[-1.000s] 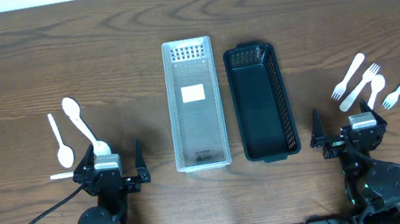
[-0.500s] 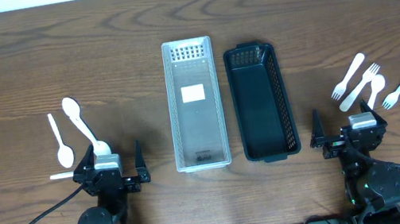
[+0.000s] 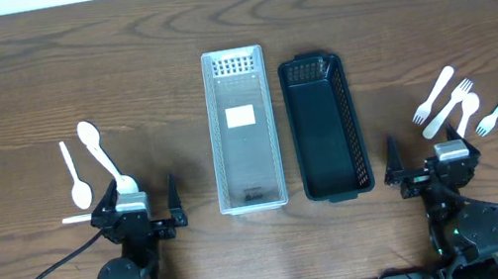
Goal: Pack container
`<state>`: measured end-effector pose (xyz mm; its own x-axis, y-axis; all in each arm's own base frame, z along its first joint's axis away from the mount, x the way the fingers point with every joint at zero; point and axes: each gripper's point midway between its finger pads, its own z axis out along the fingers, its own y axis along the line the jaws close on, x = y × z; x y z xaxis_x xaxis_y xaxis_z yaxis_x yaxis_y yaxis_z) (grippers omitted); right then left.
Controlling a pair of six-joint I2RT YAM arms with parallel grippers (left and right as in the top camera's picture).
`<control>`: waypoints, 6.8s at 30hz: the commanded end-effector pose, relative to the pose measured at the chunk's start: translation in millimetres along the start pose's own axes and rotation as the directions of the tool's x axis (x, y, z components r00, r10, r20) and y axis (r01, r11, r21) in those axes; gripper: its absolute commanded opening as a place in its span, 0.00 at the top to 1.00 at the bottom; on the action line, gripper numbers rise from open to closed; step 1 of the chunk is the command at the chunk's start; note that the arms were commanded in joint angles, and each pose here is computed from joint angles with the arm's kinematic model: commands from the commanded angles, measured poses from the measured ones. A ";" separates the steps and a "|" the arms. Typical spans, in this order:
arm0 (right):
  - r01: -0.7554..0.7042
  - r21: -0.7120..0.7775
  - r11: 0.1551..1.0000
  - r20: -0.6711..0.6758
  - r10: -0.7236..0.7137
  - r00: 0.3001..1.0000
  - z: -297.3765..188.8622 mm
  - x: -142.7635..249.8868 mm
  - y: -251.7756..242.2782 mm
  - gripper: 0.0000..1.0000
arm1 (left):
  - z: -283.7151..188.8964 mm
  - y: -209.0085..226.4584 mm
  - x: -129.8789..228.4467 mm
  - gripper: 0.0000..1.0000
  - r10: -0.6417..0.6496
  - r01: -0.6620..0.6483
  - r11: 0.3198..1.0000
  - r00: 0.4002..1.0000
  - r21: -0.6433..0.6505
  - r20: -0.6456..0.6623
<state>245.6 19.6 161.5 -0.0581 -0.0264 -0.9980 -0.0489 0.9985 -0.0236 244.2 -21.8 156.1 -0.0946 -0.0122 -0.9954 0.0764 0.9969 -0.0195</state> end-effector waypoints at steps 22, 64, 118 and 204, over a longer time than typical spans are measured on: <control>-0.160 -0.024 0.987 -0.610 0.112 0.785 106.6 -60.2 -20.8 0.01 | 99.0 -4.7 -86.9 0.02 -0.125 0.072 0.992 0.743 -0.108 -0.658; -0.193 -0.112 0.975 -0.938 -0.040 0.345 131.6 109.2 54.8 0.59 | 119.4 -43.3 103.4 0.91 -0.187 0.145 0.976 0.191 -0.161 -0.964; -0.098 0.692 0.716 -0.600 0.645 0.474 133.0 0.9 -88.5 0.13 | 85.1 -9.4 -90.3 0.02 -0.141 0.052 0.987 0.714 -0.149 -0.686; -0.030 0.653 0.757 -0.749 0.651 0.126 146.5 164.3 -94.2 0.67 | 61.2 82.0 -98.8 0.02 -0.414 0.139 0.876 0.709 -0.461 -0.572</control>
<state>388.8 -65.0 -3.1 -0.7909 0.6045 -0.0957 0.6077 0.7941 -0.0065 318.8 52.7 240.7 -0.6798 -0.3708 -0.6328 -0.3911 0.9131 -0.1148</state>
